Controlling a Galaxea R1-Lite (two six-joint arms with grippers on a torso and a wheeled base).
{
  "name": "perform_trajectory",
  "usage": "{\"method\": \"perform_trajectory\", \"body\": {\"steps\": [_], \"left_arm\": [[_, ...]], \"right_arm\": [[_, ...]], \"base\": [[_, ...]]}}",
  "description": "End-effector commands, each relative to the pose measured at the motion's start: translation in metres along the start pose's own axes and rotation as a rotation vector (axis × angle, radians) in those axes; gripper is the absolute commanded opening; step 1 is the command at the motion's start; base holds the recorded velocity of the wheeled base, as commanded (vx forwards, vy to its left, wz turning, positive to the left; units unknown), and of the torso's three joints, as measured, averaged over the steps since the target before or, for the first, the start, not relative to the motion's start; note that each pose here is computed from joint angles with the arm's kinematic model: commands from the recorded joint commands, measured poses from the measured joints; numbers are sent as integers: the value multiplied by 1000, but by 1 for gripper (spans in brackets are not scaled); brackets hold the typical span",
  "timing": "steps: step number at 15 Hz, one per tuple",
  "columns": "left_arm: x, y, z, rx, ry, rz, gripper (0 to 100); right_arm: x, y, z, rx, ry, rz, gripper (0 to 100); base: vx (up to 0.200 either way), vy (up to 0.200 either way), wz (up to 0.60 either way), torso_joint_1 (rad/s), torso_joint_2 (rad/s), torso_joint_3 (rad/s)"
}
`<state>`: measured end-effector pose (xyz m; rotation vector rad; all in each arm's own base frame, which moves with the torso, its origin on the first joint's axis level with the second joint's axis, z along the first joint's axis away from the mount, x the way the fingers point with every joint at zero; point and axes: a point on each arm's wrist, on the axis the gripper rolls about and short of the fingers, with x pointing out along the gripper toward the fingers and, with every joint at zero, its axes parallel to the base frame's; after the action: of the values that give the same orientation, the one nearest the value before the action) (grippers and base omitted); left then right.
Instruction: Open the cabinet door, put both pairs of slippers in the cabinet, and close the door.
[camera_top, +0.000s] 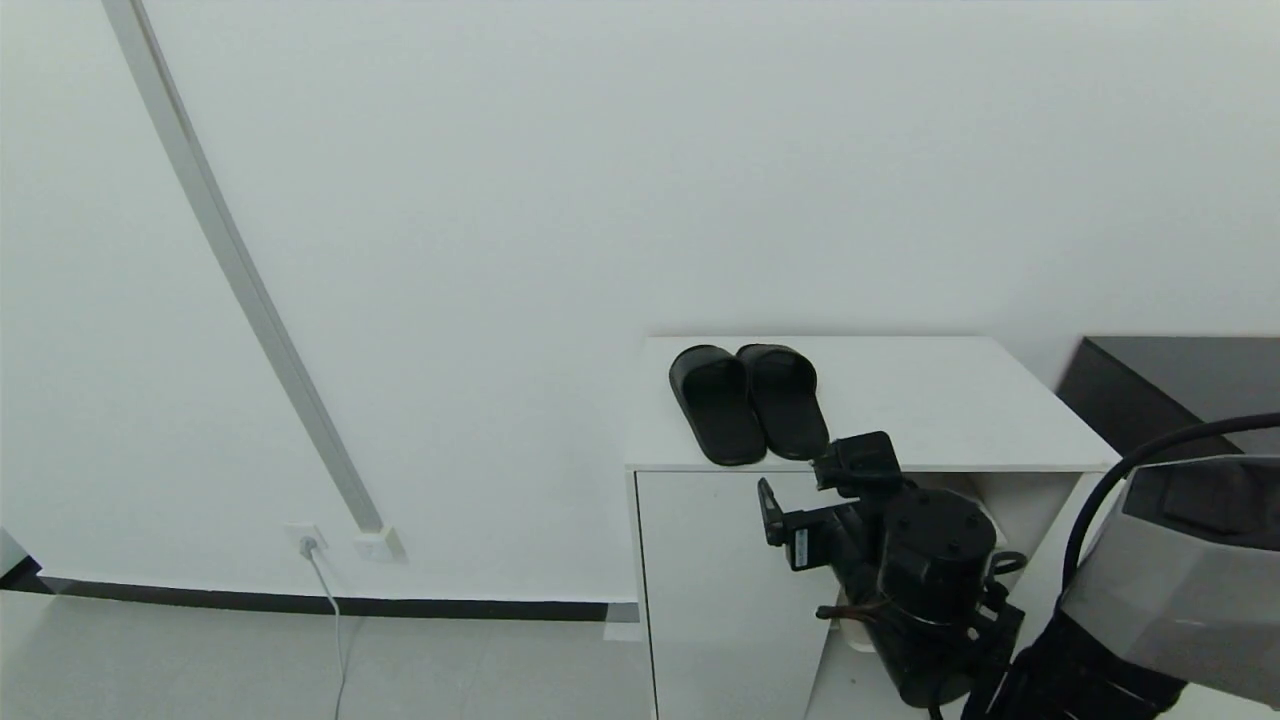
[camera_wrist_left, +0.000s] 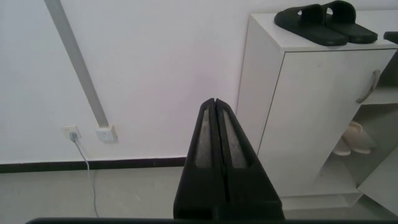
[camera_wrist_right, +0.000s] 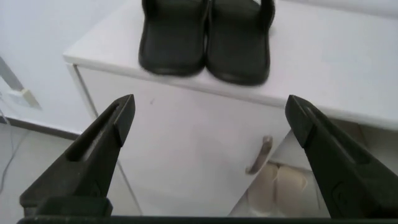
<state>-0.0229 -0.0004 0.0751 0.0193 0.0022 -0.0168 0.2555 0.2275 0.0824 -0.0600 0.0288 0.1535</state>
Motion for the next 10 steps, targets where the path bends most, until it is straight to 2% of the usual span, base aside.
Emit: {"method": "perform_trajectory", "body": {"steps": [1,4,6,9,10], "left_arm": [[0,0,0,1,1,0,0],[0,0,0,2,1,0,0],[0,0,0,1,1,0,0],[0,0,0,-1,1,0,0],[0,0,0,-1,1,0,0]], "right_arm": [[21,-7,14,26,-15,-48,100],[31,-6,47,81,8,-53,100],[34,-3,82,122,67,-24,100],[34,4,107,172,141,12,100],[31,6,108,171,175,64,100]], "base": [[0,0,0,0,0,0],[0,0,0,0,0,0],[0,0,0,0,0,0],[0,0,0,0,0,0],[0,0,0,0,0,0]]}}
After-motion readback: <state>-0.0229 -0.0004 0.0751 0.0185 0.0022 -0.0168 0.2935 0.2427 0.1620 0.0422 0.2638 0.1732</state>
